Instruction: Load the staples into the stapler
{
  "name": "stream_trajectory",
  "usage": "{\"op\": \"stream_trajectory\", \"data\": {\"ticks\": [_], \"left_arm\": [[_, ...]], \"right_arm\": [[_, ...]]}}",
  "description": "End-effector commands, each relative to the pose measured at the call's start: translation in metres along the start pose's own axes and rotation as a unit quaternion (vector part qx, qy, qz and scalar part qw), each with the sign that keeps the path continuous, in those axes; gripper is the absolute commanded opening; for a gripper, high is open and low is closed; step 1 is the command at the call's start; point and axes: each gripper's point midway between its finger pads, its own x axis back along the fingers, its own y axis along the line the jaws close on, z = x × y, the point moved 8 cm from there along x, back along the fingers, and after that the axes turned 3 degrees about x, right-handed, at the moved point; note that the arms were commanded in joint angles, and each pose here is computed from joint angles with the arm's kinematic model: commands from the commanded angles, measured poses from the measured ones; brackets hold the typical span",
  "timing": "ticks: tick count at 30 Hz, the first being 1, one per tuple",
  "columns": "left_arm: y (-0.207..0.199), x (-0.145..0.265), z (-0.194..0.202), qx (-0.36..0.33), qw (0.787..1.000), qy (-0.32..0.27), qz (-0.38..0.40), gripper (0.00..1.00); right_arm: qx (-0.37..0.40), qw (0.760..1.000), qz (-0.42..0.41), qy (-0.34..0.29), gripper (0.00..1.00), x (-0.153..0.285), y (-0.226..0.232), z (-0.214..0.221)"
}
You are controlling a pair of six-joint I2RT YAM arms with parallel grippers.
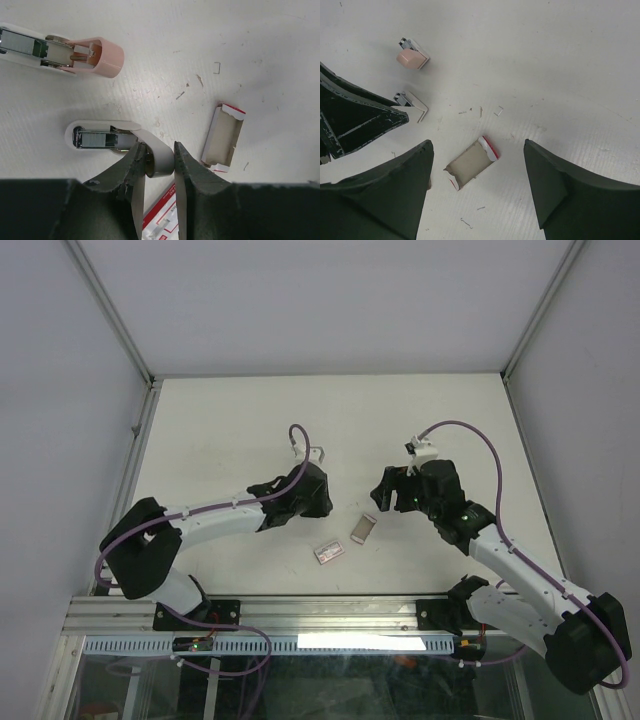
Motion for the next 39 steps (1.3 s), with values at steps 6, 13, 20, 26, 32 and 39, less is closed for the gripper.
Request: {"op": "stream_trajectory", "data": {"ticks": [6, 13, 20, 26, 32, 39], "left_arm": [[0.004, 0.001, -0.010, 0.050, 0.995, 0.001, 0.090, 0.00], [0.019, -0.003, -0.010, 0.066, 0.993, 0.006, 0.094, 0.00], [0.029, -0.004, -0.011, 0.073, 0.993, 0.006, 0.096, 0.00], [0.030, 0.002, -0.019, 0.075, 0.991, -0.006, 0.115, 0.10], [0.030, 0.019, -0.031, 0.076, 0.988, -0.034, 0.132, 0.38], [0.037, 0.025, -0.035, 0.074, 0.989, -0.044, 0.121, 0.44]], "right_arm": [[-0.004, 0.999, -0.011, -0.030, 0.76, 0.000, 0.004, -0.012], [-0.003, 1.000, -0.011, -0.026, 0.76, 0.000, 0.004, -0.011], [-0.003, 1.000, -0.016, -0.024, 0.76, 0.000, 0.005, -0.011], [0.000, 1.000, -0.021, -0.023, 0.76, 0.000, 0.006, -0.013], [0.001, 1.000, -0.023, -0.020, 0.76, -0.001, 0.007, -0.014], [0.011, 0.998, -0.064, -0.018, 0.76, -0.004, 0.014, -0.012]]}}
